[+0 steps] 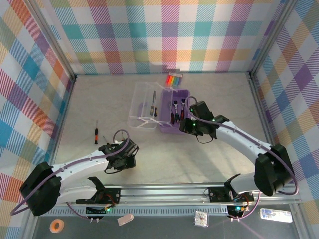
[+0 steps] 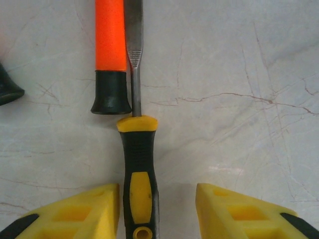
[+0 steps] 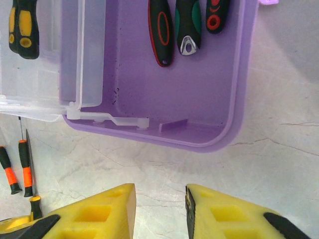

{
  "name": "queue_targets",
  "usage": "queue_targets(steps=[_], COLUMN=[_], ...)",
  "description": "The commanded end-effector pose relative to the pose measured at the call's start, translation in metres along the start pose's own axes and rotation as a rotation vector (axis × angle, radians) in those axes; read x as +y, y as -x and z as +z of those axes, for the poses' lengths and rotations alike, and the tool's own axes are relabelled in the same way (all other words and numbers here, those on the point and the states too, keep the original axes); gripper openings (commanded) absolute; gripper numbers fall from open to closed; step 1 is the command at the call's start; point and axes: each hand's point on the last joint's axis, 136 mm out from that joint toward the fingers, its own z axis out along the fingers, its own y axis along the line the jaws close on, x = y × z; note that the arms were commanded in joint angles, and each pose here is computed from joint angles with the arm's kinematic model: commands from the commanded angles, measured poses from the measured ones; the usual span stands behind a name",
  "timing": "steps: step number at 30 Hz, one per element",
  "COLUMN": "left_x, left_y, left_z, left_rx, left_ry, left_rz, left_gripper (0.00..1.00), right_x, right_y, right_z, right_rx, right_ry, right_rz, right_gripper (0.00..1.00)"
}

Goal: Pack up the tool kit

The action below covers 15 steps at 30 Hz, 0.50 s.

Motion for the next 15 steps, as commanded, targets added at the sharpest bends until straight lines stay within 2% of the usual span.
queue_targets(steps=[1,4,15], left_x=[-0.002,-0.004,-0.011], left_y=[0.003,0.003,0.01], left_z=[0.002,0.007,0.009], left_rx=[-0.009,0.007,-0.001], left_ry=[0.015,0.031,0.047], left_rz=[0.045,0.067,0.154], left_gripper=[0.43,0.41,0.16], right_x=[-0.005,-0.009,-0.015], right_y=[-0.001,-0.002,-0.006], right_z=[-0.009,-0.014,-0.025], right_rx=[-0.041,-0.06,-0.067], right_ry=[-0.012,-0.02,-0.044], right_rz=[0.002,-0.001,-0.021], right_gripper=[0.34,0.34,0.34])
